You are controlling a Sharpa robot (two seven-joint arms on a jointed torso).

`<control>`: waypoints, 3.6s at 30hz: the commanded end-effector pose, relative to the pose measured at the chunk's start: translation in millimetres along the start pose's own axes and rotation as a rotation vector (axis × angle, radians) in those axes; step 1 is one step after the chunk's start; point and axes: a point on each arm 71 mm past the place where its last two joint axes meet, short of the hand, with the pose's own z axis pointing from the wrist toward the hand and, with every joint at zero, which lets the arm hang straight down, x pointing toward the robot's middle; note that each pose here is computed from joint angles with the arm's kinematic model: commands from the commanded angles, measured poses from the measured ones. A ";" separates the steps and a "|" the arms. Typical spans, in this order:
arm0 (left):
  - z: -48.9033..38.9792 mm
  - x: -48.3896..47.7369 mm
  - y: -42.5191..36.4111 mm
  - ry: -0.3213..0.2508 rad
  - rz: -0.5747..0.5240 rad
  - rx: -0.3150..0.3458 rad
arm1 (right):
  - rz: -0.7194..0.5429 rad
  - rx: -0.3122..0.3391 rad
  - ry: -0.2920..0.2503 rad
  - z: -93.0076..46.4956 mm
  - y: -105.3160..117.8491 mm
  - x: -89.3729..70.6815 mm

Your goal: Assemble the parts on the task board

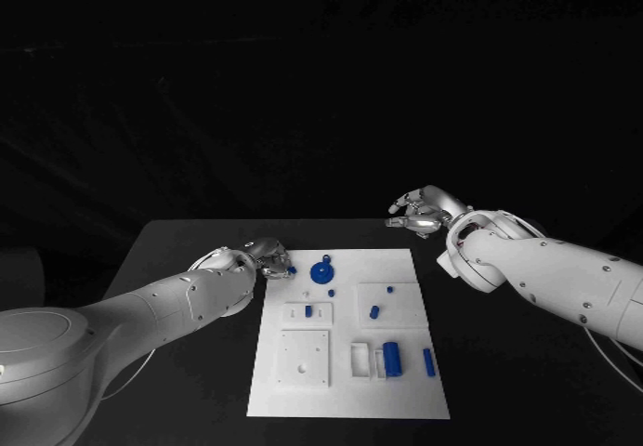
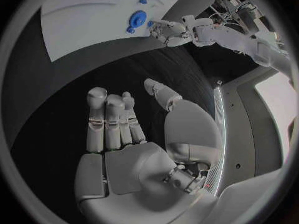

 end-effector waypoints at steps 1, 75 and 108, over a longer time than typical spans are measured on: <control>-1.0 11.3 -1.0 0.055 -0.012 -0.005 | -0.003 -0.012 0.002 0.0 1.6 0.2; -15.6 -20.8 -3.2 -0.016 0.138 0.220 | 0.045 -0.008 0.038 -3.4 6.9 5.0; -13.0 9.8 10.6 0.097 0.135 0.150 | 0.044 -0.015 0.040 -2.7 8.9 6.3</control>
